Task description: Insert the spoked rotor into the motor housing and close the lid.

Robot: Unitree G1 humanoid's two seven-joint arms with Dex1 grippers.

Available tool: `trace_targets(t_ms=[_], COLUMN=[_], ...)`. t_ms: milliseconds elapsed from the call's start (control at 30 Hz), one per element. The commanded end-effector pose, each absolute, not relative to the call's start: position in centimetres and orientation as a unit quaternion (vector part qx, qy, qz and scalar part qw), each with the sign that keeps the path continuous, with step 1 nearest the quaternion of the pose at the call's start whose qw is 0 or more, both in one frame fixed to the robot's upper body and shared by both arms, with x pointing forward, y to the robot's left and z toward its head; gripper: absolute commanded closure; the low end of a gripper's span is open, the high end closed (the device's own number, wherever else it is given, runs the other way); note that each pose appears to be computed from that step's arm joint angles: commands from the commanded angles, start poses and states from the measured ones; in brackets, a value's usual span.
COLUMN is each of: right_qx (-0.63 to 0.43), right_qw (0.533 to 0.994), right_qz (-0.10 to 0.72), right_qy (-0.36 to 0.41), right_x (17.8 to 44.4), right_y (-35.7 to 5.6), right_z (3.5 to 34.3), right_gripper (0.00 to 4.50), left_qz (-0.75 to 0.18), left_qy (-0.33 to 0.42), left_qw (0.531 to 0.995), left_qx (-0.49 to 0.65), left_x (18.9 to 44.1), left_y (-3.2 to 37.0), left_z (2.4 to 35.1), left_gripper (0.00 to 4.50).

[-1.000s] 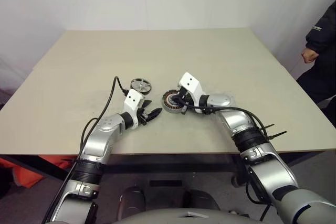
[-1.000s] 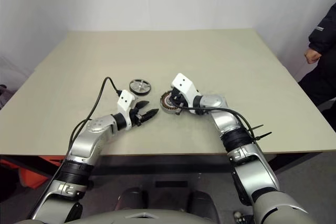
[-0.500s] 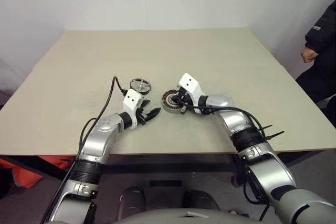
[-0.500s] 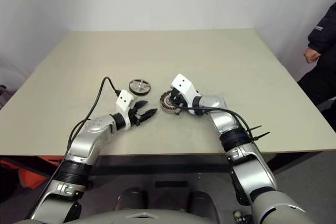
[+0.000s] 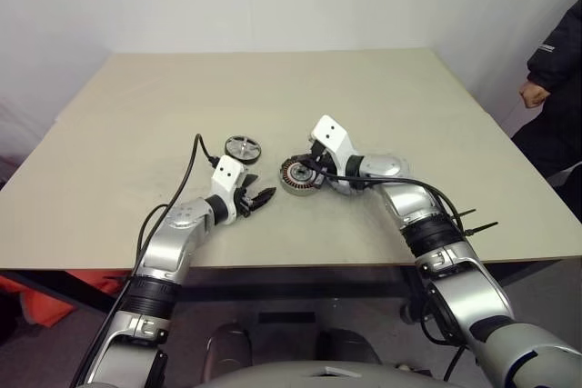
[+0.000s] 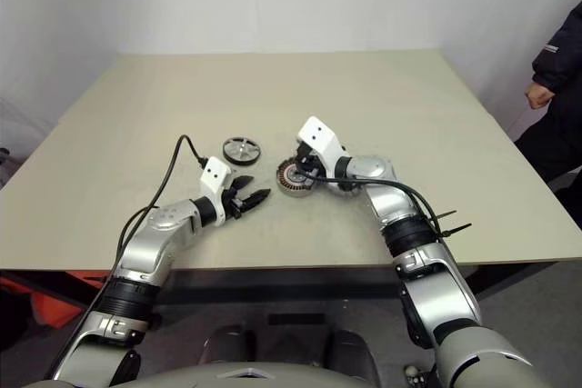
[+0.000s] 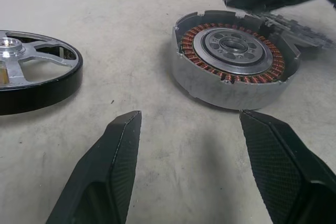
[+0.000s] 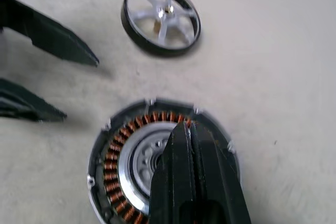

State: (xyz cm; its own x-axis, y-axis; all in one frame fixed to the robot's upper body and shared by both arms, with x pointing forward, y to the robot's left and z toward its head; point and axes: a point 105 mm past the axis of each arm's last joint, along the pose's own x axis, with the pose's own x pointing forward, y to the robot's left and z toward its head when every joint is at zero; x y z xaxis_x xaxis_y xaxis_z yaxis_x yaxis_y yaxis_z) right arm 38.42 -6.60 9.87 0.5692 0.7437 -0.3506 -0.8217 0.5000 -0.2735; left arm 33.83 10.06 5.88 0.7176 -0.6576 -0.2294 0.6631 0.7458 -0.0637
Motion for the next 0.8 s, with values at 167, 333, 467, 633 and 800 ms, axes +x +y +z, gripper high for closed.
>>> trace_targets(t_ms=[167, 333, 467, 633, 800], right_qx=[-0.193, -0.192, -0.196, -0.196, -0.19], right_qw=[0.858, 0.873, 0.872, 0.871, 0.865], right_qz=[0.456, 0.436, 0.443, 0.446, 0.454], right_qy=[0.138, 0.104, 0.067, 0.06, 0.101], right_x=[37.6, 38.9, 38.9, 38.9, 38.3], right_y=[-6.1, -6.5, -6.4, -5.9, -5.9], right_z=[6.7, 9.2, 11.7, 12.3, 9.6], right_gripper=[4.46, 4.46, 4.46, 4.46, 4.46], left_qz=[-0.352, -0.35, -0.35, -0.352, -0.35], left_qy=[0.092, 0.093, 0.095, 0.095, 0.095], left_qw=[0.931, 0.932, 0.932, 0.931, 0.932], left_qx=[0.017, 0.017, 0.016, 0.016, 0.018], left_x=[34.3, 34.3, 34.2, 34.3, 34.4], left_y=[10.3, 10.5, 10.5, 10.3, 10.5], left_z=[7.3, 7.2, 7.1, 7.1, 7.2], left_gripper=[1.35, 1.35, 1.35, 1.35, 1.35])
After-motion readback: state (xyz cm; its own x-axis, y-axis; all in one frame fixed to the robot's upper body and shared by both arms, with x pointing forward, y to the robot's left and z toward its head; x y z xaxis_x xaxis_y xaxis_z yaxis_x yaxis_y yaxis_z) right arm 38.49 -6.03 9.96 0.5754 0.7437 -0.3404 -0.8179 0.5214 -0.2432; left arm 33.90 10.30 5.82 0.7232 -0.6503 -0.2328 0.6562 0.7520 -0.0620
